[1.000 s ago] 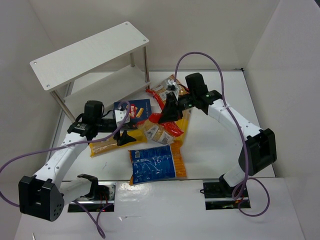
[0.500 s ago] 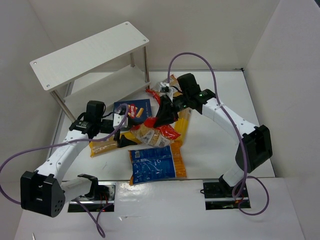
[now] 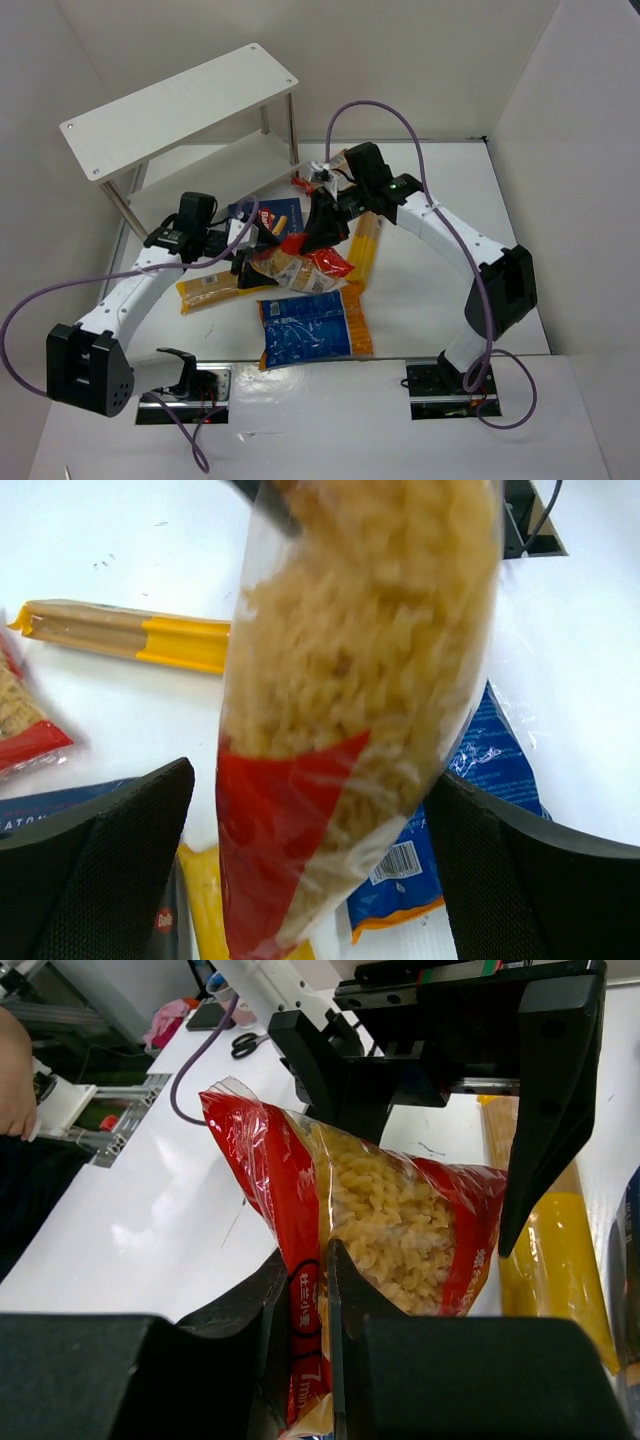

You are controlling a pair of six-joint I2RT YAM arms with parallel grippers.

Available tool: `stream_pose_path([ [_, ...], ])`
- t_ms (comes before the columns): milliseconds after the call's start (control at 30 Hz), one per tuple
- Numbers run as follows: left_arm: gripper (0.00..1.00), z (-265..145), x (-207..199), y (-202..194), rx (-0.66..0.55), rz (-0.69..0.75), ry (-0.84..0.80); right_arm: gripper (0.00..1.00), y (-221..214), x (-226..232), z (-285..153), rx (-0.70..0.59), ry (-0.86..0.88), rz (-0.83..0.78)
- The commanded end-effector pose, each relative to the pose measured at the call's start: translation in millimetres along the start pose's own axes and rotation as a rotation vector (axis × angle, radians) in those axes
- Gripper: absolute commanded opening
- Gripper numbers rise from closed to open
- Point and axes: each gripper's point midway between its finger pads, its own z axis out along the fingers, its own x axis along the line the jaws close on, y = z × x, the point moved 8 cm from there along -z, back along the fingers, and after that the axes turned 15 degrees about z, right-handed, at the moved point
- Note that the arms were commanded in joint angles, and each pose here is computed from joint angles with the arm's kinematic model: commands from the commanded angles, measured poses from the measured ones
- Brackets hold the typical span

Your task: Place and organize the pasta boxes and bags onto the shelf

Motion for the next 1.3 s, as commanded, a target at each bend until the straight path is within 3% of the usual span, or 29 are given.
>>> stream_pose_path([
  [0, 0.99, 6, 6, 15, -0.095, 0.068, -0.044, 0.00, 25, 28, 3, -0.014, 0.183, -0.087],
  [200, 0.93, 23, 5, 11, -0.109, 0.012, -0.110, 0.00, 34, 20, 5, -0.013, 0.192, -0.081],
  [300, 0.76, 30, 5, 9, -0.093, -0.004, -0.127, 0.00, 37, 16, 6, -0.013, 0.192, -0.082],
  [333, 0.68, 33, 5, 13, -0.099, 0.000, -0.140, 0.00, 37, 16, 6, -0.013, 0.192, -0.082],
  [367, 0.42, 36, 6, 15, -0.101, -0.010, -0.149, 0.00, 40, 17, 5, -0.014, 0.192, -0.091],
  [433, 0.04, 39, 8, 18, -0.105, -0.043, -0.157, 0.00, 37, 13, 6, -0.012, 0.192, -0.071],
  [467, 0.00, 40, 17, 21, -0.106, -0.037, -0.130, 0.00, 37, 12, 6, -0.012, 0.181, -0.071],
  [500, 0.00, 40, 19, 25, -0.094, -0.129, -0.124, 0.00, 37, 12, 6, -0.012, 0.181, -0.071],
  [600, 0.00, 36, 22, 38, -0.089, -0.127, -0.103, 0.01, 35, 8, 6, -0.008, 0.117, -0.065],
  [633, 0.00, 34, 27, 43, -0.080, -0.098, -0.073, 0.11, 35, 7, 1, -0.012, 0.055, -0.037],
  [667, 0.00, 31, 27, 49, -0.079, -0.082, -0.055, 0.28, 41, 7, -3, -0.024, 0.018, -0.056],
  [733, 0.00, 31, 28, 49, -0.063, -0.115, -0.037, 0.65, 42, 8, -12, -0.042, -0.051, -0.054],
  [767, 0.00, 30, 28, 48, -0.052, -0.114, -0.017, 0.90, 46, 5, -23, -0.068, -0.102, -0.055],
  [800, 0.00, 30, 26, 48, -0.055, -0.132, -0.014, 1.00, 47, 4, -30, -0.083, -0.117, -0.056],
  [1100, 0.00, 29, 24, 38, -0.040, -0.147, 0.012, 1.00, 42, -6, -91, -0.202, -0.350, -0.040],
  [1267, 0.00, 29, 22, 24, 0.029, -0.167, 0.040, 1.00, 35, -10, -101, -0.182, -0.485, -0.081],
])
